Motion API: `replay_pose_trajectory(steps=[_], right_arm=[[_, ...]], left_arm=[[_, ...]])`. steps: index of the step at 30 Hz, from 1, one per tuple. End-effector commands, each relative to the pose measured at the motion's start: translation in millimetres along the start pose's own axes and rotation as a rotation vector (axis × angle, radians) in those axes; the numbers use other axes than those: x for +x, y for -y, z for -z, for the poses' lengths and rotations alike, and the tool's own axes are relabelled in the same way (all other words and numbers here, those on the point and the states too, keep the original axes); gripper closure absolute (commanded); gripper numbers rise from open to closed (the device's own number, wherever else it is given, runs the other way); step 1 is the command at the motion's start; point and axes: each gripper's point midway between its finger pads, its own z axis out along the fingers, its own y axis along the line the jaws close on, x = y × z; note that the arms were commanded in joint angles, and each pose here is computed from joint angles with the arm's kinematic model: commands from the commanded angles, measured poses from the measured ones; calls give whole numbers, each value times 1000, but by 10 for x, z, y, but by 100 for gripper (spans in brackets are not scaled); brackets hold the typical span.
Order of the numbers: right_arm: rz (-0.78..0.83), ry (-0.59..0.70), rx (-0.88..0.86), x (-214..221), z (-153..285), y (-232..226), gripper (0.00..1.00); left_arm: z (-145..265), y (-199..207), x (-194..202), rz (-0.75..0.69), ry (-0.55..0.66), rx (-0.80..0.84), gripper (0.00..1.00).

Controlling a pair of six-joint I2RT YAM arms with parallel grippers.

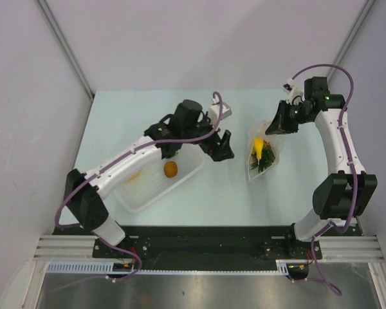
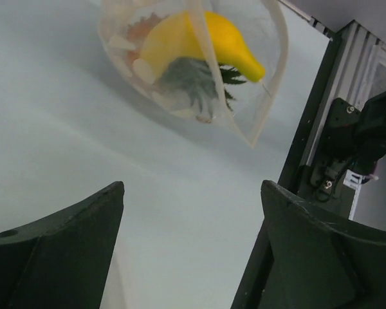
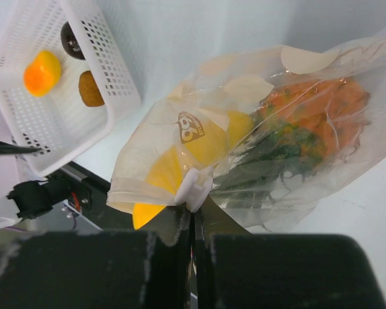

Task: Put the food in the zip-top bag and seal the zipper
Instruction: Adjust the zipper food storage bag at the center of the board.

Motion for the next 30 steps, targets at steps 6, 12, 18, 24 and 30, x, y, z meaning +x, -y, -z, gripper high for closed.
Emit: replay_pose_trajectory(steps=[6, 12, 18, 24, 30], right_arm=[[-72, 24, -73, -80, 28, -83, 100], [-97, 16, -89, -64, 39, -60, 100], [-103, -13, -108, 69, 41, -79, 100], [-119, -32, -168, 153, 116, -221, 100], [-208, -67, -280, 357, 220, -536, 100]], left_arm=[[-798, 649, -135, 99, 57, 100, 7], [-1078, 424, 61, 146, 1, -1, 42], [-973, 305, 86, 128, -29, -26, 100], [-518, 306, -55, 97, -29, 9, 100], [-5, 200, -92, 119, -74, 7, 100]])
